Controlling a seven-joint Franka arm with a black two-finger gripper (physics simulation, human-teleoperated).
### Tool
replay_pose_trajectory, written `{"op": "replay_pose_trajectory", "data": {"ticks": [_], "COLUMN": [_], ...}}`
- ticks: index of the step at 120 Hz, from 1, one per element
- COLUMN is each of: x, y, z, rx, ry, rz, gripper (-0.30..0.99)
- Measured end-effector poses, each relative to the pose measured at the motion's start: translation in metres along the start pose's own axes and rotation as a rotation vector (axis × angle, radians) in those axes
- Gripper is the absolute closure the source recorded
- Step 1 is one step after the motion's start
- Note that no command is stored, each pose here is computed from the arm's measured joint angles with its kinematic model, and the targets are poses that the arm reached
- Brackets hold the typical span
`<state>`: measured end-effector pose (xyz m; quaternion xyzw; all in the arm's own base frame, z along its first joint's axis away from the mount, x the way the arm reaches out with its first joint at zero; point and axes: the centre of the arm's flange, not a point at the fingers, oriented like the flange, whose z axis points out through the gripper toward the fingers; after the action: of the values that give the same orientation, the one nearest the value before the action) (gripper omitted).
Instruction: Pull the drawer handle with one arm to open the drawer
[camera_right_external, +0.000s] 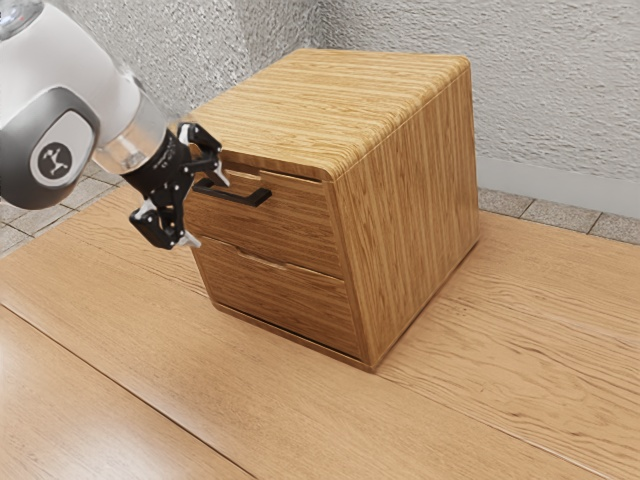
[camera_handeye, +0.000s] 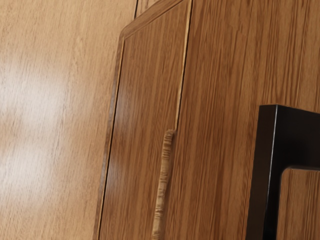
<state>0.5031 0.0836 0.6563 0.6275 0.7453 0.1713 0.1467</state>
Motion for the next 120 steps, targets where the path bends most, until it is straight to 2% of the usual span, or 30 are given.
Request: {"op": "replay_pose_trajectory", "data": {"ticks": [40,52,71,82,96,120], "x": [0.003,0.003,0.002,0.001,-0.006,-0.004], "y": [-0.003,-0.003,-0.003,-0.005,-0.013,-0.025], "z": [0.008,0.005,0.002,-0.004,-0.026,-0.023], "rx": [0.009,0.007,0.009,0.009,-0.007,0.025], "ry": [0.001,0.001,0.000,-0.004,-0.011,-0.014], "rz": [-0.011,-0.011,-0.009,-0.009,-0.001,-0.015], "gripper": [0.03,0.14,0.46,0.59,0.69,0.76]}}
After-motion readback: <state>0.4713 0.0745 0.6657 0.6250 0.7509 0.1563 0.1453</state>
